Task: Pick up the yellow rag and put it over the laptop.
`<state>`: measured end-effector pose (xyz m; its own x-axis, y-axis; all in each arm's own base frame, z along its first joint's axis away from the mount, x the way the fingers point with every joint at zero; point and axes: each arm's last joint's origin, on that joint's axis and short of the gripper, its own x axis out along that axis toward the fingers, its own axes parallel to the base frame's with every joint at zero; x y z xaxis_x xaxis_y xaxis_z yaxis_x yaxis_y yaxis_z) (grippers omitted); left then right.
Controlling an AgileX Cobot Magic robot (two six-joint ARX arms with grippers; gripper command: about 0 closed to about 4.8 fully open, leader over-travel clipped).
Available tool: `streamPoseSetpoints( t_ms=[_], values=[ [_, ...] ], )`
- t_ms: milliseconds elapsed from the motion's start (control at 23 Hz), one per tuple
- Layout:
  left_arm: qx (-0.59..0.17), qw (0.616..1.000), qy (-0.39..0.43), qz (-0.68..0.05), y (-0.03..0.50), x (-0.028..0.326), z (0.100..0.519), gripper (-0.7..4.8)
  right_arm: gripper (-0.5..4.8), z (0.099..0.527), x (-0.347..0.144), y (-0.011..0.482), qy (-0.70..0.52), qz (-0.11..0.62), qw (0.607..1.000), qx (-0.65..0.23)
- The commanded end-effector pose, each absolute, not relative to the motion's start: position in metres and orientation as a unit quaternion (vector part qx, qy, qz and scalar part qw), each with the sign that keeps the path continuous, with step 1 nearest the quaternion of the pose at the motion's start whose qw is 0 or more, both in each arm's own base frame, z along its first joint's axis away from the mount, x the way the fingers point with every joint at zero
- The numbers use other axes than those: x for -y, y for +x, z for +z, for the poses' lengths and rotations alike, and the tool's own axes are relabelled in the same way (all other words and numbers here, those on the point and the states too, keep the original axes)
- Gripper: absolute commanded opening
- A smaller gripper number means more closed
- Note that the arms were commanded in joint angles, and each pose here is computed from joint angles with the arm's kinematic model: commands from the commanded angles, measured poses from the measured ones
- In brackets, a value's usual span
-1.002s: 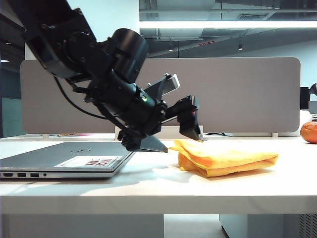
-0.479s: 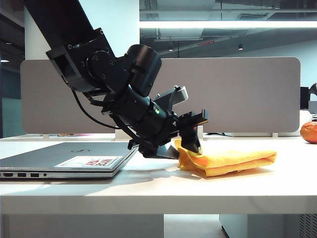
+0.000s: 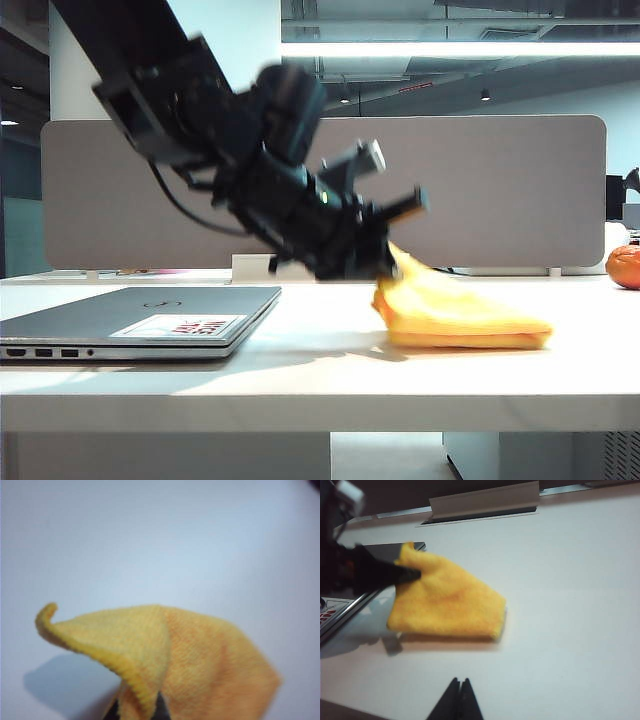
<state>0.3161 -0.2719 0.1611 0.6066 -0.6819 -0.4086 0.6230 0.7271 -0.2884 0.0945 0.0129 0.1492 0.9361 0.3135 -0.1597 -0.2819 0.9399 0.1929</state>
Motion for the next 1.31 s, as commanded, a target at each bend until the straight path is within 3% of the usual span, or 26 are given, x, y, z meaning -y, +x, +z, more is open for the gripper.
streamPoseSetpoints(
  t_ms=[44, 305, 523, 697, 915, 1307],
  values=[
    [-0.200, 0.907, -0.062, -0.366, 0.320, 0.262, 0.193, -0.05, -0.01, 0.150, -0.013, 0.095, 0.085, 0.153, 0.981, -0.088],
    [-0.173, 0.923, -0.078, -0.334, 0.329, 0.227, 0.230, -0.05, -0.01, 0.150, -0.013, 0.095, 0.085, 0.153, 0.981, -0.088],
    [-0.200, 0.936, -0.079, -0.277, 0.341, 0.183, 0.243, -0.05, -0.01, 0.150, -0.013, 0.095, 0.085, 0.153, 0.981, -0.088],
    [-0.280, 0.937, -0.037, -0.205, 0.349, 0.147, 0.226, -0.05, -0.01, 0.150, -0.013, 0.095, 0.085, 0.153, 0.981, -0.088],
    [-0.322, 0.939, -0.004, -0.119, 0.354, 0.117, 0.217, -0.05, -0.01, 0.150, -0.013, 0.095, 0.085, 0.153, 0.981, -0.088],
    [-0.354, 0.932, -0.009, -0.072, 0.359, 0.083, 0.211, -0.05, -0.01, 0.150, -0.013, 0.095, 0.085, 0.153, 0.981, -0.088]
  ],
)
